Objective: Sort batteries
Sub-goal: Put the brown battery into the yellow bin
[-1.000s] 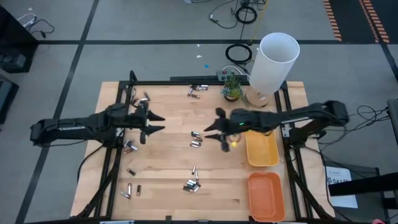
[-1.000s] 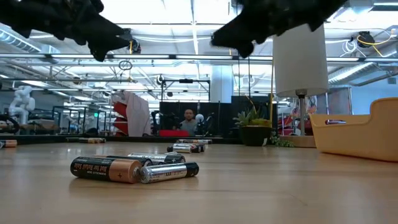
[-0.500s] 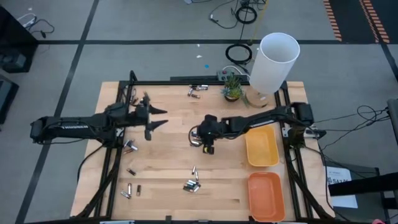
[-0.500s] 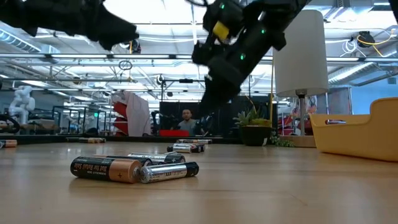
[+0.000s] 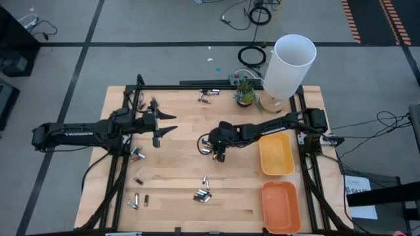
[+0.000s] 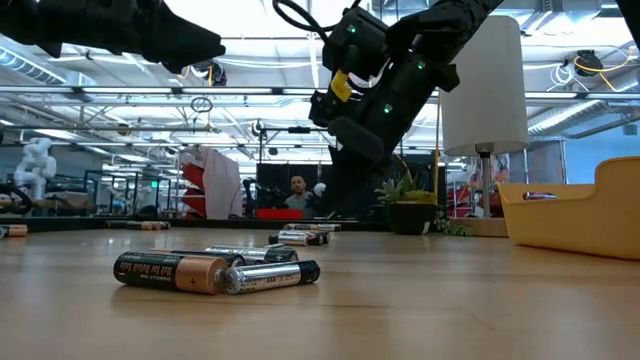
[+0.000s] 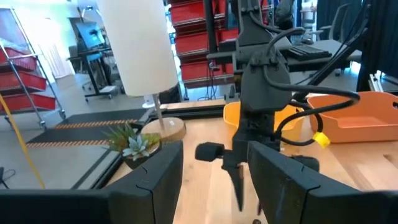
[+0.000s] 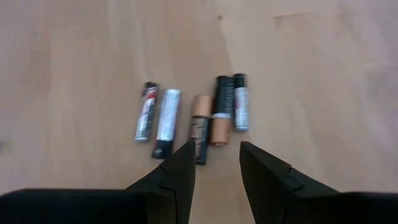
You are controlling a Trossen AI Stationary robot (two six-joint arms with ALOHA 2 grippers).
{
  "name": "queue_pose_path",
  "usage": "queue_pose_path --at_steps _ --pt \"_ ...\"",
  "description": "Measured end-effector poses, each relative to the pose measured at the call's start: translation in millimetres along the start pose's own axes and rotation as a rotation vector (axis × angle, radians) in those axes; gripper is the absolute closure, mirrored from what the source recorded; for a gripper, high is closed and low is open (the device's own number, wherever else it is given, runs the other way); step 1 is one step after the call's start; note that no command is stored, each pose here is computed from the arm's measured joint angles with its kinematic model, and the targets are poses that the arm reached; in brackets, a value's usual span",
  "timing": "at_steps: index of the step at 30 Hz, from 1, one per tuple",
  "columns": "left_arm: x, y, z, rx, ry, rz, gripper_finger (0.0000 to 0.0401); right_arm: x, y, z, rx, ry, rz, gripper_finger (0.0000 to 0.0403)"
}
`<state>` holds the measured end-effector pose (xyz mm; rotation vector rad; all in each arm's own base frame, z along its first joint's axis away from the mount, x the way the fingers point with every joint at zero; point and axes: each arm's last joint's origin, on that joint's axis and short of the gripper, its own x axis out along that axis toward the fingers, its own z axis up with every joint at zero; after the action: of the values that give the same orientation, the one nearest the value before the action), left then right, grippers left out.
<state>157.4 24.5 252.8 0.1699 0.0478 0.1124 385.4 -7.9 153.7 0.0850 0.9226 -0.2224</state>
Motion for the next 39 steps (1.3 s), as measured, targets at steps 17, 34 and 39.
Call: queue_pose_path --at_steps 17,34,39 --pt "0 0 -1 -0.002 0.007 -0.002 0.021 10 9 -1 0.031 -0.035 0.008 0.0287" --pt "0 0 -1 -0.004 0.012 -0.003 0.021 21 10 -12 0.039 0.027 -0.033 0.0287" --pt "0 0 -1 -0.004 0.012 -0.003 0.021 22 10 -13 0.044 0.029 -0.035 0.0287"
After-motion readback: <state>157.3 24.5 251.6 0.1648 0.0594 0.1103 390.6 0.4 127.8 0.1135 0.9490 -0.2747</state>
